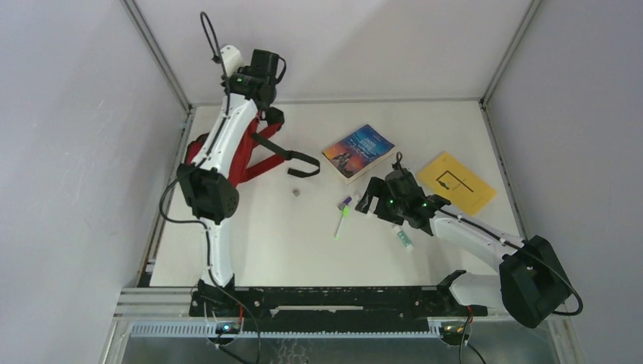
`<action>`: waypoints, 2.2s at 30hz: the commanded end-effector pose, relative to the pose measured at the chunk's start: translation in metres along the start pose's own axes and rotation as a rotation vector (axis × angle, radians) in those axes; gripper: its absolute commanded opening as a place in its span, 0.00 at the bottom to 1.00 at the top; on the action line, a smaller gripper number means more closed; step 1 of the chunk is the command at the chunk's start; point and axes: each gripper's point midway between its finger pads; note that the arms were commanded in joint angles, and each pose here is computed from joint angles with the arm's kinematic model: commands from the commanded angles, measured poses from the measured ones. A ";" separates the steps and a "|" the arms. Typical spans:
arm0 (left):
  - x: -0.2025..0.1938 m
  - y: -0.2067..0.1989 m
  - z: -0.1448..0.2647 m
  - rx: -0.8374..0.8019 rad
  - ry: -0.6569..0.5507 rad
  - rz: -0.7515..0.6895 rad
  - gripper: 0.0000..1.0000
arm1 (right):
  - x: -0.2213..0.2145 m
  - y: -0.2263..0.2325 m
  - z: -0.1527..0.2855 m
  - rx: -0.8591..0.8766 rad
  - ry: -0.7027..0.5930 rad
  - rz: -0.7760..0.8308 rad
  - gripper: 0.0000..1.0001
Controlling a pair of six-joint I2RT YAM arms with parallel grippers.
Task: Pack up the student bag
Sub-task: Adjust the student bag at the center of the board.
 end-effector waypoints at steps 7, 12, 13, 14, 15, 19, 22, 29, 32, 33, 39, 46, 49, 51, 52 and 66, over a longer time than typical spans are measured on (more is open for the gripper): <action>0.011 -0.113 -0.003 -0.446 0.058 0.182 0.64 | 0.005 0.015 -0.001 0.021 -0.016 -0.012 0.95; 0.028 -0.097 0.018 -0.538 0.039 0.058 0.88 | 0.005 0.018 -0.003 0.015 -0.010 0.002 0.95; 0.031 -0.086 0.020 -0.531 0.038 0.033 0.89 | 0.005 0.019 -0.004 0.014 -0.010 0.006 0.95; 0.038 -0.068 0.022 -0.524 0.037 0.025 0.88 | 0.005 0.019 -0.004 0.015 -0.011 0.010 0.95; 0.030 -0.055 0.016 -0.503 0.062 -0.004 0.87 | 0.005 0.020 -0.004 0.017 -0.011 0.013 0.95; 0.006 0.019 -0.003 -0.372 0.158 -0.031 0.79 | 0.007 0.025 -0.006 0.034 -0.011 0.028 0.95; -0.039 0.075 -0.020 -0.233 0.281 -0.067 0.75 | 0.009 0.030 -0.008 0.046 -0.008 0.039 0.95; -0.138 0.160 -0.051 -0.083 0.503 0.005 0.99 | 0.008 0.043 -0.007 0.088 0.004 0.065 0.95; -0.169 0.167 -0.062 -0.103 0.571 0.058 0.99 | 0.008 0.045 -0.006 0.093 0.004 0.070 0.95; -0.177 0.169 -0.066 -0.102 0.579 0.069 0.97 | 0.008 0.045 -0.006 0.093 0.003 0.072 0.95; -0.207 0.144 -0.084 -0.152 0.633 0.112 0.86 | 0.007 0.043 -0.002 0.083 -0.004 0.078 0.95; -0.227 0.106 -0.098 -0.270 0.700 0.217 0.74 | 0.005 0.041 0.004 0.074 -0.011 0.086 0.95; -0.225 0.106 -0.092 -0.278 0.700 0.227 0.48 | 0.005 0.039 0.006 0.072 -0.017 0.082 0.95; -0.223 0.106 -0.084 -0.289 0.694 0.237 0.20 | 0.004 0.037 0.006 0.068 -0.018 0.079 0.95; -0.221 0.106 -0.079 -0.299 0.694 0.248 0.03 | 0.004 0.037 0.006 0.066 -0.018 0.079 0.96; -0.229 0.050 0.020 -0.414 0.772 0.439 0.00 | 0.005 0.041 0.010 0.084 -0.023 0.072 0.96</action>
Point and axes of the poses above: each gripper's point midway between its finger pads, its own z axis back along the fingers, its own y axis along the line the jaws close on, x = y × z, and after that the axes turned 8 degrees about -z, right-handed
